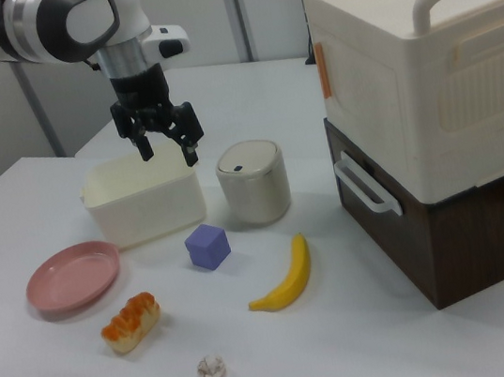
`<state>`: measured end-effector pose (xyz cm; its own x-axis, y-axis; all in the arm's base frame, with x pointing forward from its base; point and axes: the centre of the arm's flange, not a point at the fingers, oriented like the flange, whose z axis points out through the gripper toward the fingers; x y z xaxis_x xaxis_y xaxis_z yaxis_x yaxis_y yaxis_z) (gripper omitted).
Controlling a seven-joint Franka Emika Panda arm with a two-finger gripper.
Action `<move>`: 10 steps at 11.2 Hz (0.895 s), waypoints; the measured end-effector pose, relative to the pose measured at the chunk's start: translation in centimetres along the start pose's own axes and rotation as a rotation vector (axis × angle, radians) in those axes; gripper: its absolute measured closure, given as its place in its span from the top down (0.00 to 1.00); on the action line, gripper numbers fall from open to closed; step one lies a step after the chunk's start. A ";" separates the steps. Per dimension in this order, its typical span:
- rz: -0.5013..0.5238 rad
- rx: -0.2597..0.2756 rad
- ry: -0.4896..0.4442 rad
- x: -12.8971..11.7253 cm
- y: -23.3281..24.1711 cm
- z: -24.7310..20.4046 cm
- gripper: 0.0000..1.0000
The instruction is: Put the bread on a plate
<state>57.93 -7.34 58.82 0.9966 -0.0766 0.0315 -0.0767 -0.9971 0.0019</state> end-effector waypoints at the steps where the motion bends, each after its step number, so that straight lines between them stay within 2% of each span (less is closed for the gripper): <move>1: -0.009 0.000 -0.001 0.0 -0.3 0.0 1.00; 10: -0.034 0.003 -0.044 -0.3 -1.9 2.1 1.00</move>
<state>57.81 -5.47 56.74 0.9990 -0.0426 -0.0121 -0.0426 -0.9991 -0.0011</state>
